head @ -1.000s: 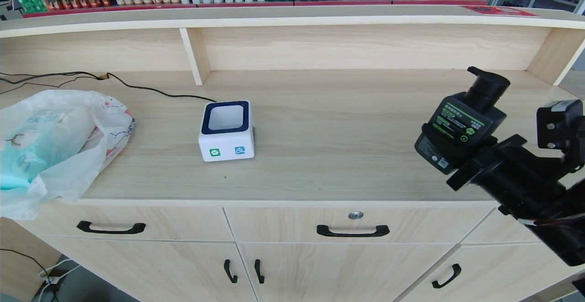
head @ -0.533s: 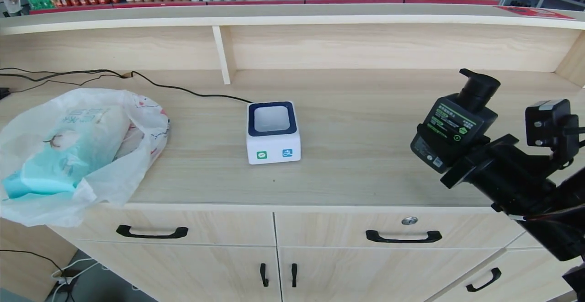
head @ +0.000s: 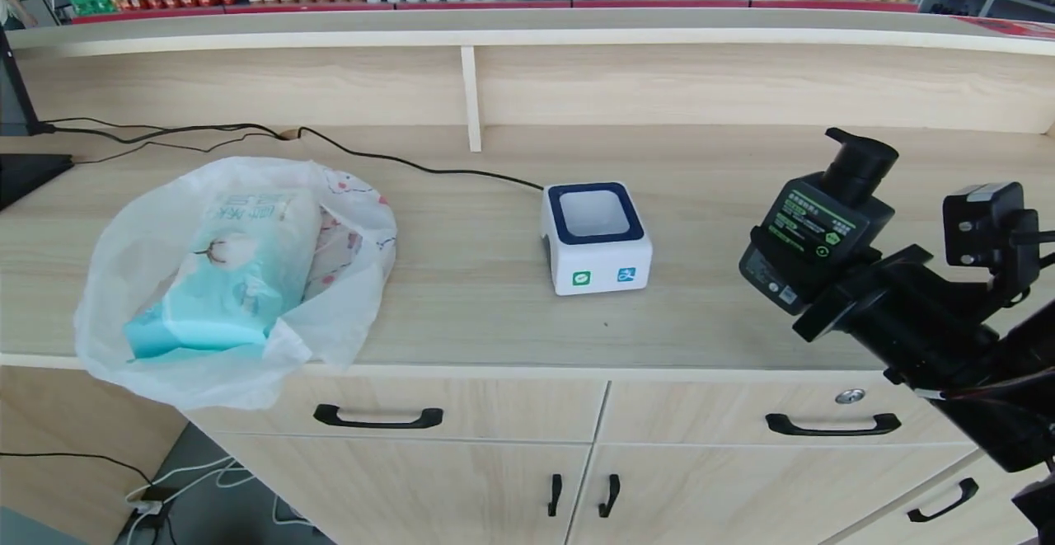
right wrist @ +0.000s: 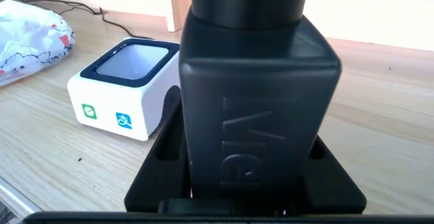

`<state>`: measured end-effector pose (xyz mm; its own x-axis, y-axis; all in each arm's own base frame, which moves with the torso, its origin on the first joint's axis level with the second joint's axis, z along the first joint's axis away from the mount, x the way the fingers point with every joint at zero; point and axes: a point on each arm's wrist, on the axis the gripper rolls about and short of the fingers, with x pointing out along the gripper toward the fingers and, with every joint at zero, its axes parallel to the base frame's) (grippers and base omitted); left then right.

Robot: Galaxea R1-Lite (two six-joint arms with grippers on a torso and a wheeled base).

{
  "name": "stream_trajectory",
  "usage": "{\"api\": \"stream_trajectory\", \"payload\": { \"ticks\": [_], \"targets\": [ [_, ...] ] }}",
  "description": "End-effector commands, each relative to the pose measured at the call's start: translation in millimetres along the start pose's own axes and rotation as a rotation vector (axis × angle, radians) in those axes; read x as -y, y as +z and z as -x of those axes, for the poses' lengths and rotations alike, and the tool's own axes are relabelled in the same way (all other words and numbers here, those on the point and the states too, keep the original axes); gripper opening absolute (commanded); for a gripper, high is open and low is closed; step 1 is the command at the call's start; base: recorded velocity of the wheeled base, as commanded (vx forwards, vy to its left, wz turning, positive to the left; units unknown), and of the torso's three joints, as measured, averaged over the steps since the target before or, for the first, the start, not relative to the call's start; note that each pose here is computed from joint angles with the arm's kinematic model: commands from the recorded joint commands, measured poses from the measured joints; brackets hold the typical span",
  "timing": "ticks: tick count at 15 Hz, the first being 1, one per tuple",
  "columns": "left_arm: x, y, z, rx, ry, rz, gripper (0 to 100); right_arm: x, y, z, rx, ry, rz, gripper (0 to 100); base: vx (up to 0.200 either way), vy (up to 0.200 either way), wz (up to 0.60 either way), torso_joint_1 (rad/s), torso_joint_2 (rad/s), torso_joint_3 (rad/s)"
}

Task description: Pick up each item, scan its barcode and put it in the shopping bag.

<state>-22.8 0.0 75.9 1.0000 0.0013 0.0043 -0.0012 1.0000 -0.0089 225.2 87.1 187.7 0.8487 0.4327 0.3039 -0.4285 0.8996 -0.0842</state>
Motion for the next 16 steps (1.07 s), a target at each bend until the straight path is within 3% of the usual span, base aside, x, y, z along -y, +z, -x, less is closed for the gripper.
{"api": "stream_trajectory", "payload": {
  "ticks": [1, 8, 16],
  "targets": [
    [0.0, 0.0, 0.0, 0.0, 0.0, 0.0, 100, -0.3, 0.0, 0.2, 0.001, 0.002, -0.007, 0, 0.0, 0.2, 0.0, -0.002, 0.0, 0.002],
    [0.0, 0.0, 0.0, 0.0, 0.0, 0.0, 100, -0.8, -1.6, 3.6, -0.011, 0.002, -0.008, 0, 0.0, 0.2, 0.0, 0.002, 0.0, 0.002],
    [0.0, 0.0, 0.0, 0.0, 0.0, -0.001, 100, 2.5, 2.5, 8.5, -0.002, -0.013, -0.002, 0, 0.0, 0.0, 0.0, 0.0, 0.0, 0.0]
  ]
}}
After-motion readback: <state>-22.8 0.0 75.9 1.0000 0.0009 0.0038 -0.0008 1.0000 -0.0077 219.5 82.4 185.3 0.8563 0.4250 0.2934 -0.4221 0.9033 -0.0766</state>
